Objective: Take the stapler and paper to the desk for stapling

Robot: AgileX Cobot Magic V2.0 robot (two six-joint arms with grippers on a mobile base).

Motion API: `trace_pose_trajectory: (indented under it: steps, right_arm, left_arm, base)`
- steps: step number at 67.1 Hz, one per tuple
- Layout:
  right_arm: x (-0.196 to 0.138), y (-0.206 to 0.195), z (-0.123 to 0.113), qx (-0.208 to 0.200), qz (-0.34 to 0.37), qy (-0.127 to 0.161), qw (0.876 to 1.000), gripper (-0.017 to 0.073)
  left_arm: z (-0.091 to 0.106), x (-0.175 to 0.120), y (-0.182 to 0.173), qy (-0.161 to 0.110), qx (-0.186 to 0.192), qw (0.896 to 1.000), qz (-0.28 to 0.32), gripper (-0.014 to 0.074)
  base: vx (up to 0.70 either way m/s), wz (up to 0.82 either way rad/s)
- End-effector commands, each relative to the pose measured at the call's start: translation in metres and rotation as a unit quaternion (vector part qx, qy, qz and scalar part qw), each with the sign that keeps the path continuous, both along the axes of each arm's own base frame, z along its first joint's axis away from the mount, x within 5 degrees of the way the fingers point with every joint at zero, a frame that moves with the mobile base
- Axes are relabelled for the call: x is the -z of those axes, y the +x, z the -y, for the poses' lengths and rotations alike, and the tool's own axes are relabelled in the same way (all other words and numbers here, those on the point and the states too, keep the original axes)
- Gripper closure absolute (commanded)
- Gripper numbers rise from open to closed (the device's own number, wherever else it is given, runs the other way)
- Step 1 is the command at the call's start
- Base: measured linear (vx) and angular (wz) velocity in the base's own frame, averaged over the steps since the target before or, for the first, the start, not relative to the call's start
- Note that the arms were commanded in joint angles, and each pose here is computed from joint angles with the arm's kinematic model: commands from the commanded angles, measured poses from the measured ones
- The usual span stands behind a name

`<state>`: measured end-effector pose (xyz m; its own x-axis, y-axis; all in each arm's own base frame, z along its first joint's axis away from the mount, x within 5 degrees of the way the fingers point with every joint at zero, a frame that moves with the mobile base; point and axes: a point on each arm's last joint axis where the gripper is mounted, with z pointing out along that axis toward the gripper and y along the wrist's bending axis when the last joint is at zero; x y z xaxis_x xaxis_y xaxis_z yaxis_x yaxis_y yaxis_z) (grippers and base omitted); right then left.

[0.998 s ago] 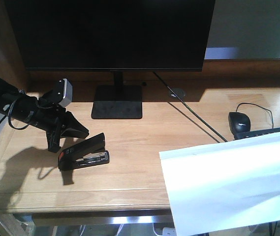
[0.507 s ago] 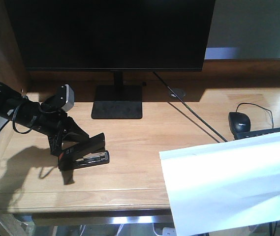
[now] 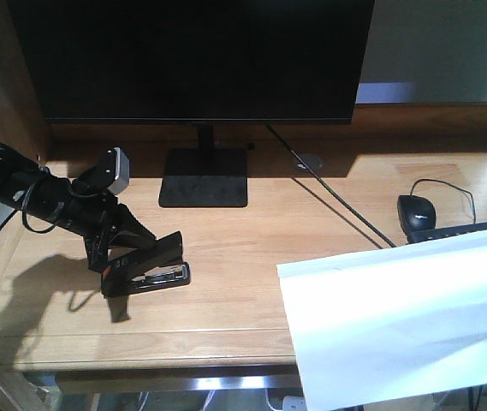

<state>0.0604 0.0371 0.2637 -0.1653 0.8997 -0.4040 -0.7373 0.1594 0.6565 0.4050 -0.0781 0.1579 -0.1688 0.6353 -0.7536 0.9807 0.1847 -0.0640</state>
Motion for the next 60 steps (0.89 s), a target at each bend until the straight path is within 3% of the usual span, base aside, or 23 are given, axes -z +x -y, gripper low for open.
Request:
trace_pose_trajectory:
  steps: [1, 60]
  right_arm:
    - [-0.0022, -0.0020, 0.0005, -0.004, 0.018, 0.009, 1.000, 0.0561]
    - [-0.0013, -0.0010, 0.0006, -0.002, 0.011, 0.008, 1.000, 0.0561]
  left_arm:
    - [0.0059, -0.0313, 0.0002, -0.033, -0.003, 0.999, 0.025, 0.0600]
    - [0.0059, -0.0313, 0.0002, -0.033, -0.003, 0.999, 0.025, 0.0600]
  base:
    - [0.00, 0.00]
    - [0.00, 0.00]
